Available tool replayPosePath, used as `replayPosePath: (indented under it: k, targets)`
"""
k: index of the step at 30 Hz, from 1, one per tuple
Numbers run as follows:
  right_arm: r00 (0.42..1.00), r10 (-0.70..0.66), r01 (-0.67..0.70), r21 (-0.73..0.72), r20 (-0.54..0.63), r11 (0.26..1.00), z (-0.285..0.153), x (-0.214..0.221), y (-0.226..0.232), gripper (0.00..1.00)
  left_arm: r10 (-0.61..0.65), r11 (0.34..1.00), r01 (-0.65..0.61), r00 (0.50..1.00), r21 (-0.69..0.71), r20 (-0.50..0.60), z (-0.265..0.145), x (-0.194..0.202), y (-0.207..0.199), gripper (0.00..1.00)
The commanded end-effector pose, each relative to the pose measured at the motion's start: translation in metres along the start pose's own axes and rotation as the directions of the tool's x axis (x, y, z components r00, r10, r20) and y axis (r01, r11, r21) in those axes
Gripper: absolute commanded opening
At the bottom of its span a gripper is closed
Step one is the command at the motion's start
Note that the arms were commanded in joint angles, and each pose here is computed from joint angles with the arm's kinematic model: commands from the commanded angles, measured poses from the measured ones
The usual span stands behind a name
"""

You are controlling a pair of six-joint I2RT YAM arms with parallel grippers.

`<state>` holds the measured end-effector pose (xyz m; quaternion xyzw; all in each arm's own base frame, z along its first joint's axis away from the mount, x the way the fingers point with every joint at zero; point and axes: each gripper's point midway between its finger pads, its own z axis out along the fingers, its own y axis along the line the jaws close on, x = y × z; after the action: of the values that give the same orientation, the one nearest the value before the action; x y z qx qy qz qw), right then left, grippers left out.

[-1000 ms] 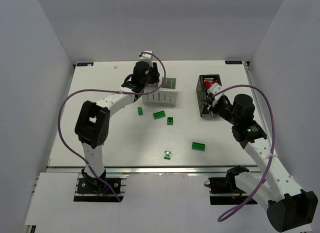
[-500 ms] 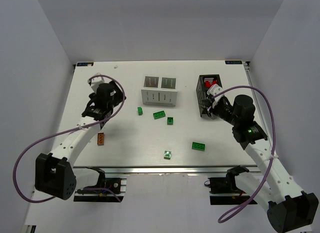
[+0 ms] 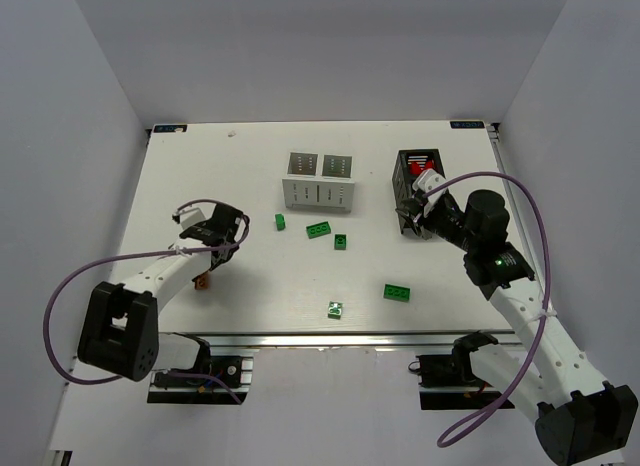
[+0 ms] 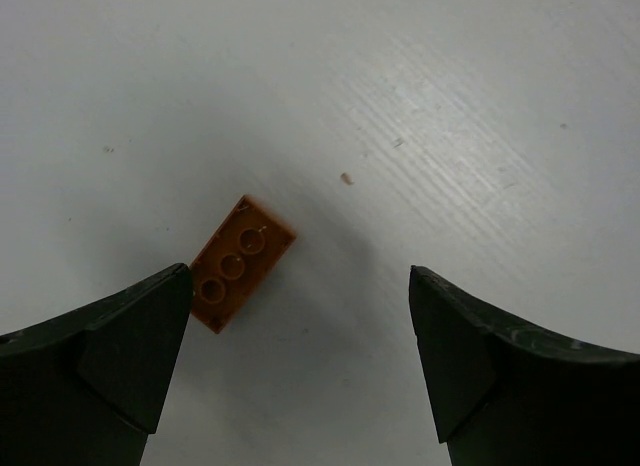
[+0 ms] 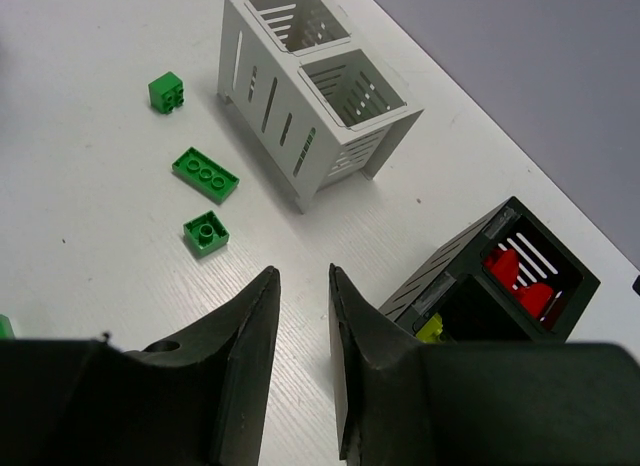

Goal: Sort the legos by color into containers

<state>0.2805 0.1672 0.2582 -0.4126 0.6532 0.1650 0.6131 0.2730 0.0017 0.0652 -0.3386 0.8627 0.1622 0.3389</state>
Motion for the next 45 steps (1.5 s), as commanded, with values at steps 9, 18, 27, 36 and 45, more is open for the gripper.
replayPosePath:
  k: [9,18,27,36,45]
  targets:
    - [0.999,-0.027,0.027,0.003,0.041,1.0,-0.004,-0.015,0.0,0.33,-0.035,0.989,0.026,0.998,-0.147,-0.057,0.035,0.008,0.037,0.98]
    - [0.997,-0.043,0.043,0.01,0.068,0.999,-0.009,-0.023,0.001,0.33,0.055,0.997,-0.044,0.978,0.056,-0.202,0.043,0.034,0.006,0.98]
    - [0.997,-0.047,0.046,0.015,0.067,0.999,-0.008,-0.022,-0.001,0.34,0.111,0.965,-0.043,0.961,0.258,-0.255,0.032,0.049,-0.022,0.85]
    - [0.998,-0.038,0.038,0.014,0.047,0.999,-0.005,-0.016,-0.002,0.34,0.161,0.95,-0.071,0.945,0.304,-0.284,0.006,0.064,-0.016,0.9]
    - [0.999,-0.037,0.036,0.008,0.039,0.999,-0.003,-0.014,-0.001,0.34,0.152,0.981,-0.12,0.962,0.151,-0.225,-0.009,0.061,0.011,0.93]
